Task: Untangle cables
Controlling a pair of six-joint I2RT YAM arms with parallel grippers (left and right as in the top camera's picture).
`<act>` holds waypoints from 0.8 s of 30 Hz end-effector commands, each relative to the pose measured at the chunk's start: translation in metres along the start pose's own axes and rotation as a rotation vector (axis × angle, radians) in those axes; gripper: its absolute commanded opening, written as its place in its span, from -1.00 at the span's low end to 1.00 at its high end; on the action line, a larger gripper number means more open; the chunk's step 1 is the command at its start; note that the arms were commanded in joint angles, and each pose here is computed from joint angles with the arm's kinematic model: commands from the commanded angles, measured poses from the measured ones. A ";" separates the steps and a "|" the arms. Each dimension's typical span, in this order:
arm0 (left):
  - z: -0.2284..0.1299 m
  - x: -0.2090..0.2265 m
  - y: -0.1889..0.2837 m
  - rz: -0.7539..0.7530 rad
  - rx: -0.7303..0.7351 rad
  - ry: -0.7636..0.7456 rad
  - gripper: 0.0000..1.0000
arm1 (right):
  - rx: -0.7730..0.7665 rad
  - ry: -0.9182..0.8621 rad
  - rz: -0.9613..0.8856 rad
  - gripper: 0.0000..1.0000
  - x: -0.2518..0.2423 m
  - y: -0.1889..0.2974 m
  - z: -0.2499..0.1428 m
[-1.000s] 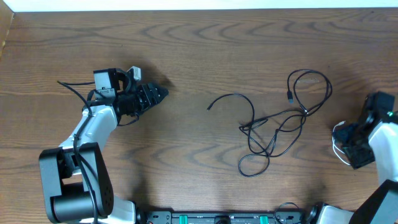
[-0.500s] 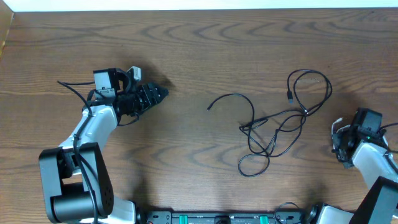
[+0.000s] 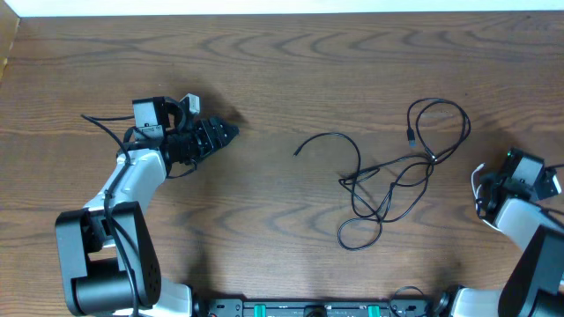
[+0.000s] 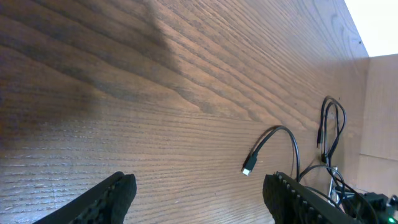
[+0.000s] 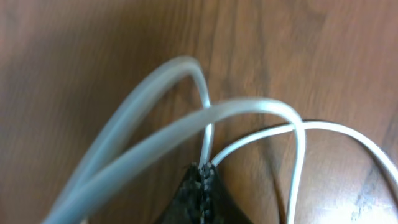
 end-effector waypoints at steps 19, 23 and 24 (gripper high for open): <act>-0.001 0.001 -0.001 -0.005 0.006 -0.019 0.41 | 0.125 0.084 0.072 -0.82 0.110 0.030 0.147; -0.001 0.001 -0.001 -0.005 0.006 -0.019 0.41 | 0.146 0.089 0.059 -0.74 0.108 0.030 0.144; -0.001 0.001 -0.001 -0.005 0.006 -0.019 0.41 | 0.166 0.096 0.049 -0.67 0.107 0.031 0.140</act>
Point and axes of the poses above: each gripper's point midway between its finger pads, its own y axis back along the fingers, its own x axis along the line the jaws close on, z = x × y, the point moved 9 cm from there along y, back along the fingers, and after that the axes turned 10 degrees about -y, right-handed, at the moved point
